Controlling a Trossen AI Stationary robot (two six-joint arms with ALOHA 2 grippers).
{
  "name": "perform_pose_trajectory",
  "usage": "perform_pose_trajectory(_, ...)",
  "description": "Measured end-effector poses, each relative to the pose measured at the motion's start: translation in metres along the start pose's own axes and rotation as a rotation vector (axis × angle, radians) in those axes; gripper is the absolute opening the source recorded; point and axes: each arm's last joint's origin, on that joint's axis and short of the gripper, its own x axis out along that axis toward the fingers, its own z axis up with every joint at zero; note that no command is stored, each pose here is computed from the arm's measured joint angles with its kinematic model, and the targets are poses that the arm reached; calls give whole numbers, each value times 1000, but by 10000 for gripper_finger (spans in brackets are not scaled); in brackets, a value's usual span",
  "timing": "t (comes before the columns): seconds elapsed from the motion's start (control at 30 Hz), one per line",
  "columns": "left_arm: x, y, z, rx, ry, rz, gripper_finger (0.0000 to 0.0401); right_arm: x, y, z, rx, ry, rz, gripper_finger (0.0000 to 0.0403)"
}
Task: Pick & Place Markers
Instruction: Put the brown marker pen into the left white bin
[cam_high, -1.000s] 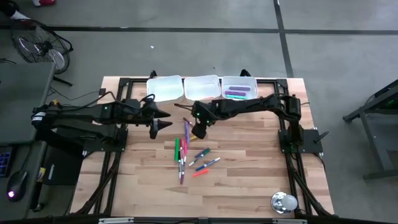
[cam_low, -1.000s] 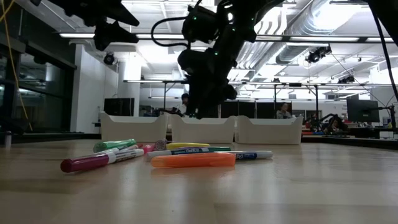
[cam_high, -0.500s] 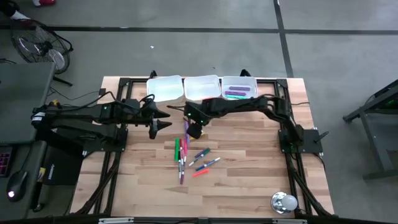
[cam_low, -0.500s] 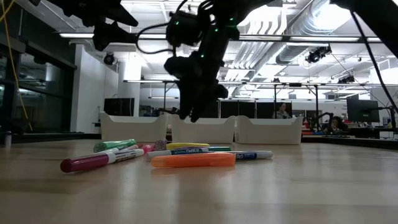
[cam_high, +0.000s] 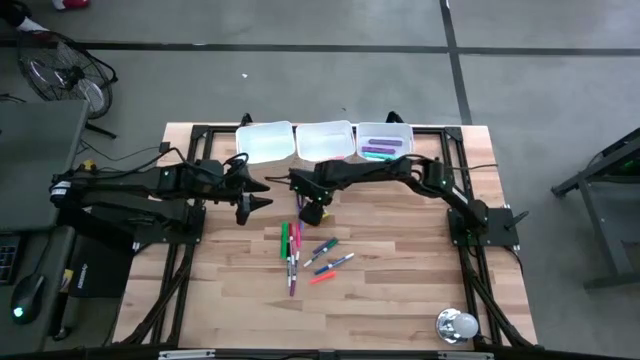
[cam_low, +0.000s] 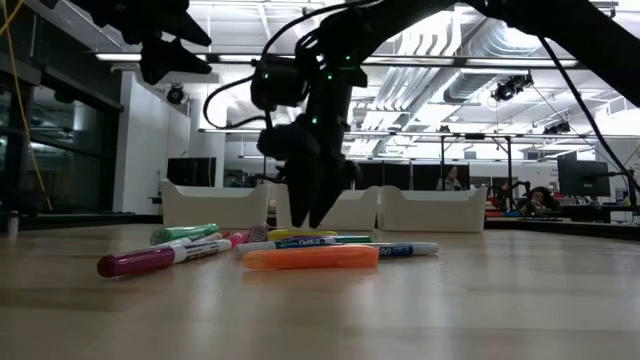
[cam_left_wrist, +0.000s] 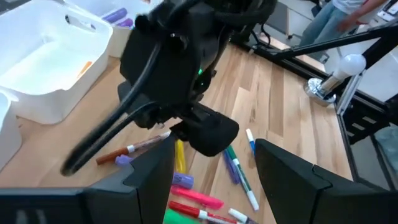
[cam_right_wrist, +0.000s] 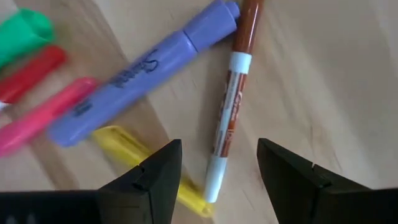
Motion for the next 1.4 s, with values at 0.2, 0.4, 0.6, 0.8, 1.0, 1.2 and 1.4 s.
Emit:
perform_pose_trajectory(0.2, -9, 1, 1, -7, -31, 4, 220, 16, 2, -3, 13, 27, -46, 199)
perform_pose_trajectory(0.4, -15, 1, 2, -9, -52, 10, 220, 26, 3, -5, 53, 46, -58, 197)
perform_pose_trajectory(0.6, -15, 1, 2, -16, -54, 14, 220, 37, 4, -14, 49, 78, -75, 143)
perform_pose_trajectory(0.8, -15, 1, 2, -18, -53, 15, 220, 42, 1, -21, 28, 107, -78, 58)
perform_pose_trajectory(1.0, -15, 1, 2, -34, -52, 14, 220, 42, 2, -22, -8, 120, -44, 15)
perform_pose_trajectory(1.2, -15, 1, 2, -39, -52, 13, 220, 39, 0, -21, -11, 126, -14, 15)
perform_pose_trajectory(1.4, -15, 1, 2, -39, -53, 13, 220, 21, -11, -17, 13, 101, -9, 15)
